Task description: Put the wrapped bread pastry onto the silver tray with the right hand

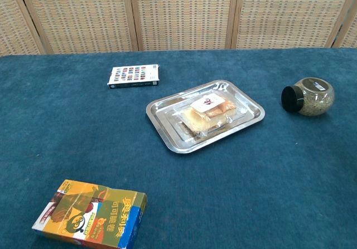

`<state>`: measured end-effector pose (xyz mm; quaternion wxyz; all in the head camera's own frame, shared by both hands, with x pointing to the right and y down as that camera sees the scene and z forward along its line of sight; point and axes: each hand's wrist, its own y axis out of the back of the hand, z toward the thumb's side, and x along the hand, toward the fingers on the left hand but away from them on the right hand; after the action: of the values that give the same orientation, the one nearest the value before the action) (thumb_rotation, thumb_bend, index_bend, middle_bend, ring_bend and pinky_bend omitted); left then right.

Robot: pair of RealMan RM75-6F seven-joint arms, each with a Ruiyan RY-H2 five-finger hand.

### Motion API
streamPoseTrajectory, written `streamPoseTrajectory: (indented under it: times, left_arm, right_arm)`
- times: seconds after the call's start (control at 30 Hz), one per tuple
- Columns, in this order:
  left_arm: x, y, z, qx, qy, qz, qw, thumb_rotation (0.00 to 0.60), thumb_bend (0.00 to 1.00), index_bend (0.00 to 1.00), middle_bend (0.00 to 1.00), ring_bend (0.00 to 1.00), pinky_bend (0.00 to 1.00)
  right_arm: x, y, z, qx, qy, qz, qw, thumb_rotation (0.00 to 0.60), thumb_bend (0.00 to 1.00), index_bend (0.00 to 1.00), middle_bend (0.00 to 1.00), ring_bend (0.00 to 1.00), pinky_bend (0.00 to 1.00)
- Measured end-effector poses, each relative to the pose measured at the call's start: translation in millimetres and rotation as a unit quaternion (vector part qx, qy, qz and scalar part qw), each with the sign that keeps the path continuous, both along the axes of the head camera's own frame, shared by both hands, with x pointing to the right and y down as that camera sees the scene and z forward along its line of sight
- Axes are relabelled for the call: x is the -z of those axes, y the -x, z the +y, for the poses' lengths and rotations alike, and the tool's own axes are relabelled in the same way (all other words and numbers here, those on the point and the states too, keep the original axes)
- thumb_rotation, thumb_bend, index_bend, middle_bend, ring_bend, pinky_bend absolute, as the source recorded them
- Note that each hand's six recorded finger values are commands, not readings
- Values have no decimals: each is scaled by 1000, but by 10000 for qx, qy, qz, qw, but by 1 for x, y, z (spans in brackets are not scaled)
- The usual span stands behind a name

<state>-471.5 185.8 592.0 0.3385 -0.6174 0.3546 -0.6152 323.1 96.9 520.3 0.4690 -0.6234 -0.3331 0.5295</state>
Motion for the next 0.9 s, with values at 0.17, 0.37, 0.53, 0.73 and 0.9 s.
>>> streamPoseTrajectory:
  times: [0.17, 0.37, 0.53, 0.73, 0.9]
  left_arm:
    - [1, -3, 0, -36, -38, -12, 10000, 600, 495, 0, 0, 0, 0]
    - [3, -6, 0, -114, -83, -38, 9999, 600, 495, 0, 0, 0, 0]
    - [6, -11, 0, -188, -149, -20, 9997, 600, 495, 0, 0, 0, 0]
    - [14, -15, -1, -262, -306, 3, 9992, 600, 495, 0, 0, 0, 0]
    - [16, -13, 3, -237, -325, -11, 9992, 600, 495, 0, 0, 0, 0]
  right_arm:
    - [17, -45, 23, -505, -305, 114, 9982, 600, 224, 113, 26, 21, 226]
    - [32, -81, 49, -883, -463, 234, 9947, 600, 224, 113, 26, 21, 225]
    - [36, -95, 66, -1028, -466, 202, 9934, 600, 223, 113, 26, 21, 225]
    - [35, -102, 77, -1095, -503, 94, 9927, 600, 224, 113, 26, 20, 225]
    - [32, -108, 81, -1137, -541, 1, 9920, 600, 224, 113, 26, 20, 225]
